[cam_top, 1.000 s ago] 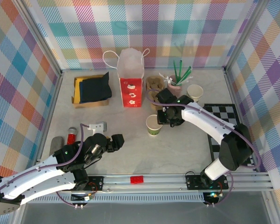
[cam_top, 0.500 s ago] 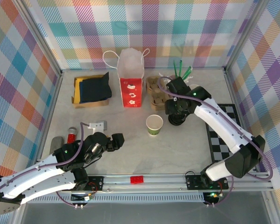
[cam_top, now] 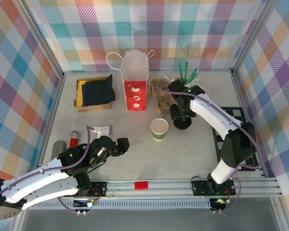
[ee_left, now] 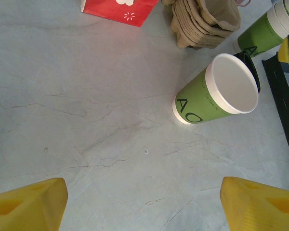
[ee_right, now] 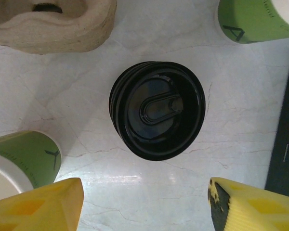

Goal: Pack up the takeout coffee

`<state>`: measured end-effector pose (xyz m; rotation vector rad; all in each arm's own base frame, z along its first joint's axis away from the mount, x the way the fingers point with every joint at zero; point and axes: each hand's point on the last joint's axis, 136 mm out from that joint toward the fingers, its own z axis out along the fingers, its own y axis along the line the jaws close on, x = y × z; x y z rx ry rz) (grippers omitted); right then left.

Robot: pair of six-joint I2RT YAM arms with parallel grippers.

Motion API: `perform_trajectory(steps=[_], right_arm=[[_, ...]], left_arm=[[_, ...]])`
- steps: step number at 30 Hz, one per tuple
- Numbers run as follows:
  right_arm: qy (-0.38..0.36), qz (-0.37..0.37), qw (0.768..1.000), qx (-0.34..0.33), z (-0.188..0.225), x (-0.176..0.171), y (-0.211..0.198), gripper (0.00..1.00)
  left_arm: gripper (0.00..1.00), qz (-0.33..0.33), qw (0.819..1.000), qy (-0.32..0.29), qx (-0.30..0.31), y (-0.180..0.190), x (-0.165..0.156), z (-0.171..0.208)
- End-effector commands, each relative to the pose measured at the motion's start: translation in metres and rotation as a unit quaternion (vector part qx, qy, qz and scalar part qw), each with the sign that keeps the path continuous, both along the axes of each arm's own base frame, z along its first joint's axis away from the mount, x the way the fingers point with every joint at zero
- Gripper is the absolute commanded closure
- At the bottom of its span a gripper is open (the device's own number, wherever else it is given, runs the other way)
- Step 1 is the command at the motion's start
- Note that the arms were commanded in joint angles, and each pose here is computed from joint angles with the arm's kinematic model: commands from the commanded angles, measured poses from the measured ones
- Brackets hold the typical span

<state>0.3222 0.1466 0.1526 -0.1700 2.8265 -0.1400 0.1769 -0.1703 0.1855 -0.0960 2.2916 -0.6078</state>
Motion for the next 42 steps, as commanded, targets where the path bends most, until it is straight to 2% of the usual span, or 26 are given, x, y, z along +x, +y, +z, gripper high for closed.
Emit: perform_trajectory(steps=[1,4,14,42], right_arm=[[0.008,0.002,1.000,0.003,-0.010,0.005,0.004,0.35],[0.017,0.004,1.000,0.000,-0.021,0.008,0.006,0.43],[0.040,-0.002,0.999,-0.010,-0.049,0.016,0.009,0.52],[0.059,-0.010,0.998,-0.032,-0.073,0.019,0.002,0.63]], left_arm=[[0.18,0.007,1.000,-0.007,-0.007,0.003,0.003,0.005],[0.18,0.008,1.000,-0.005,-0.003,0.004,0.002,0.002],[0.18,0.018,1.000,-0.004,-0.009,0.014,-0.002,-0.002],[0.18,0.026,1.000,-0.003,-0.013,0.020,-0.004,-0.004]])
